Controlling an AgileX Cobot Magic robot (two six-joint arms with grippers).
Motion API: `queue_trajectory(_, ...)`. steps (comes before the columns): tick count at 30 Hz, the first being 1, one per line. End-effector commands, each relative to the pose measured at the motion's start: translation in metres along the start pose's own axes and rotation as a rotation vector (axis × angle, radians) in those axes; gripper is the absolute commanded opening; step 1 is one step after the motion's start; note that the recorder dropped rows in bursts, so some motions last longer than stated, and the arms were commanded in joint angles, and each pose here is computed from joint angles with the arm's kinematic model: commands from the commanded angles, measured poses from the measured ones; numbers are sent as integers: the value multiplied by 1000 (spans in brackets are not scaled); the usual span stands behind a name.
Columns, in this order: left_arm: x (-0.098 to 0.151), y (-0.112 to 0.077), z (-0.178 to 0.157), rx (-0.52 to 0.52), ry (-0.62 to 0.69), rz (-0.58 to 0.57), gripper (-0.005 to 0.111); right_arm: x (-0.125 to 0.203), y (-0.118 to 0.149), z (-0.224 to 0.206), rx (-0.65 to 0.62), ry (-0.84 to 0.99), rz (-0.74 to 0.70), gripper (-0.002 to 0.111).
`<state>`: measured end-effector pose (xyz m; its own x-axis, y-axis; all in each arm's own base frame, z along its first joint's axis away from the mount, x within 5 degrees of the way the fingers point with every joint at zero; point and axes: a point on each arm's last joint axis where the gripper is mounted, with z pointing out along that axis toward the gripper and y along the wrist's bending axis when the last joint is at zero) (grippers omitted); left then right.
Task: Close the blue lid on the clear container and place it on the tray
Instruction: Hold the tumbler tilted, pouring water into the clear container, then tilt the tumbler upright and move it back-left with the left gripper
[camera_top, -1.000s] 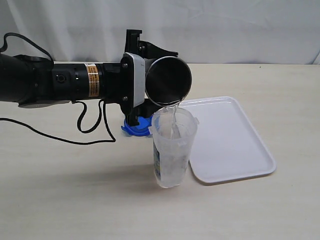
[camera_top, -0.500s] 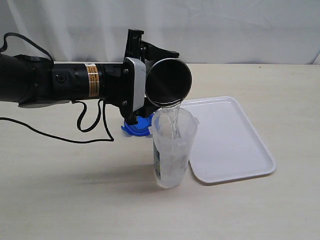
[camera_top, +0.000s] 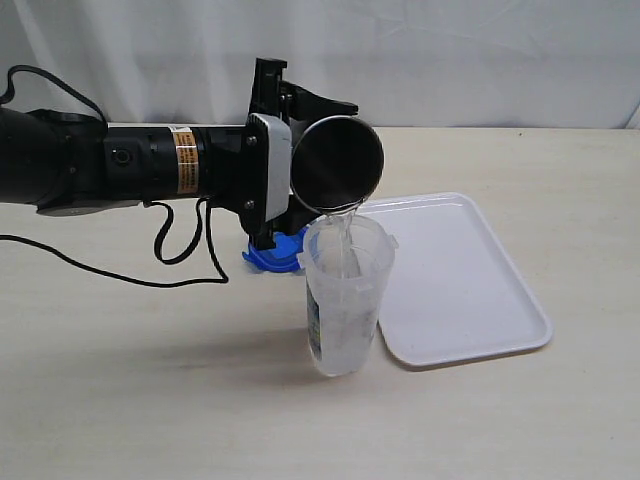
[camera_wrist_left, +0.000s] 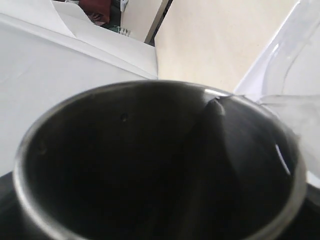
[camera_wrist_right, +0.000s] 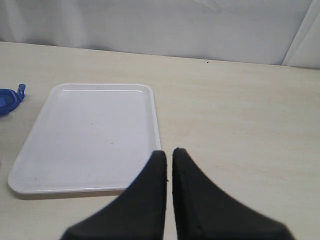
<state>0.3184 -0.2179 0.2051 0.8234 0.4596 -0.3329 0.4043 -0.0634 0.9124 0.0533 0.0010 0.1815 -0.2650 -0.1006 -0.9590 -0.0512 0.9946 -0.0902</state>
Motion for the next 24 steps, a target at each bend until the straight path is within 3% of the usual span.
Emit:
queue_trajectory(1,-6,12,-1,-63,-39,-123,0,0,0,0,5,-4,-5,5)
queue_trajectory(9,-3,13,-1,-69,-27,-514,0,0,0,0,5,-4,-5,5)
queue_trajectory(12,9,21,-3,-204,57,-813,0,0,0,0,5,-4,-5,5)
queue_trajectory(15,31,30,-9,-377,138,-996,0,0,0,0,5,-4,-5,5)
queue_trajectory(18,59,32,-15,-443,169,-1109,0,0,0,0,5,-4,-5,5)
queue_trajectory(20,91,31,-19,-504,190,-1218,0,0,0,0,5,-4,-5,5)
queue_trajectory(24,122,29,-15,-541,210,-1248,0,0,0,0,5,-4,-5,5)
